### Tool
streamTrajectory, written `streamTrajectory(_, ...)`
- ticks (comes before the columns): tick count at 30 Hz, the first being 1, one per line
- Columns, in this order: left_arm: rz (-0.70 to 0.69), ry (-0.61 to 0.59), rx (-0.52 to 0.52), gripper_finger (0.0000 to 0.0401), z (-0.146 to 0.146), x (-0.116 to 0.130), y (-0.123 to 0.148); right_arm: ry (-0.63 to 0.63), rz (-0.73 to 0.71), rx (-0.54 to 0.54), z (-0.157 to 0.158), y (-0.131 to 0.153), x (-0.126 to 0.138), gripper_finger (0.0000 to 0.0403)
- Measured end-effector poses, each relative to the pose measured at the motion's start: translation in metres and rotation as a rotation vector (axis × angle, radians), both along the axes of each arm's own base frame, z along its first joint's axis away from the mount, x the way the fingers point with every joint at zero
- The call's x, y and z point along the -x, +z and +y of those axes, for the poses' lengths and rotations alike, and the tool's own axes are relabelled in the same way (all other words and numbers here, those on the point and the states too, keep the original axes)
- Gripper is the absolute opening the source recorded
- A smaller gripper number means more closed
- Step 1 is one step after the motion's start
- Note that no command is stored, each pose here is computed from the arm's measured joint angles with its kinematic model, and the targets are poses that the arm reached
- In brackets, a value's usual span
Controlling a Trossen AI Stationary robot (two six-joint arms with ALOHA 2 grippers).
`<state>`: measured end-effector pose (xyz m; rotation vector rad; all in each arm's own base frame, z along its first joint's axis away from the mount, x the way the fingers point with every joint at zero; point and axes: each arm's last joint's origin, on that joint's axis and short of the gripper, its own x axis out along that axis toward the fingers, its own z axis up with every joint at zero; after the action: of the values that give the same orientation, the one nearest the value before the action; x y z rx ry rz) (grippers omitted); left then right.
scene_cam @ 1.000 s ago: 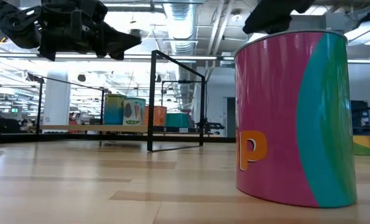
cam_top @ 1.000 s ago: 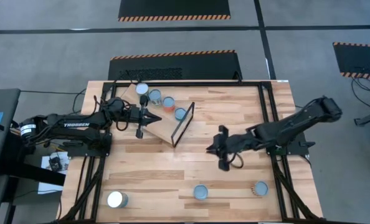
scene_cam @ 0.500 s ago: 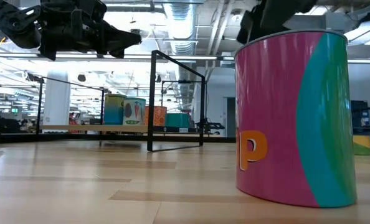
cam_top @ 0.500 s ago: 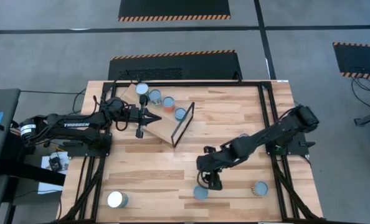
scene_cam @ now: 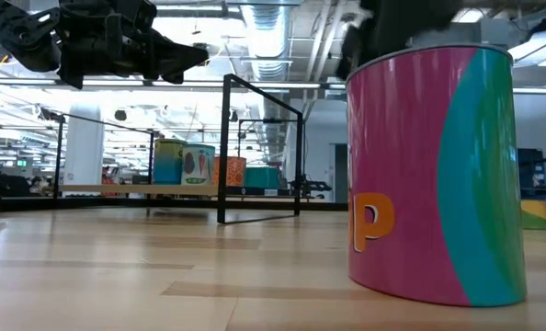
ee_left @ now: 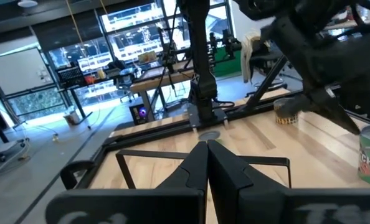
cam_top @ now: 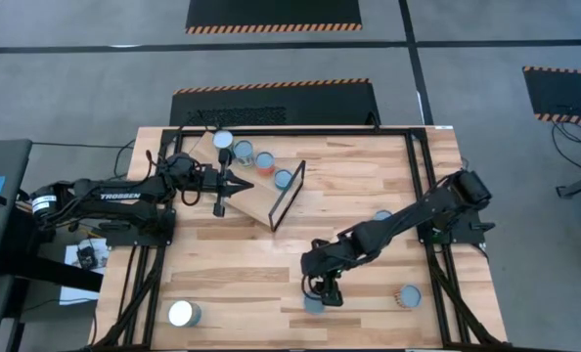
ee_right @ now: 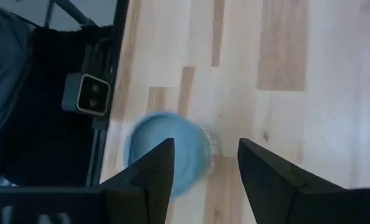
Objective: Pick and place cans onto a shelf
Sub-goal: Put the canned chicken soup on the shelf
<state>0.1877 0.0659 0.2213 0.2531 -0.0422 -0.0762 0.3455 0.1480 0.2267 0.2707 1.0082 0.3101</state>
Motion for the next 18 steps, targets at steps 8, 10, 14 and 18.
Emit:
streamTrajectory(8, 0.000, 0.000, -0.005, 0.0000, 0.000, 0.000, 0.000, 0.043, 0.046, -0.052, 0.008, -0.023, -0.009, 0.0206)
streamTrajectory(10, -0.001, 0.000, -0.006, 0.0000, 0.000, 0.000, 0.000, 0.042, 0.038, -0.056, 0.008, -0.022, -0.010, 0.0204)
streamTrajectory(14, -0.009, 0.000, -0.010, 0.0000, 0.000, 0.000, 0.001, 0.038, 0.043, -0.059, 0.005, -0.022, -0.010, 0.0176)
streamTrajectory(18, -0.013, 0.000, -0.012, 0.0000, 0.001, -0.002, 0.005, 0.051, 0.053, -0.078, 0.002, -0.022, -0.011, 0.0126)
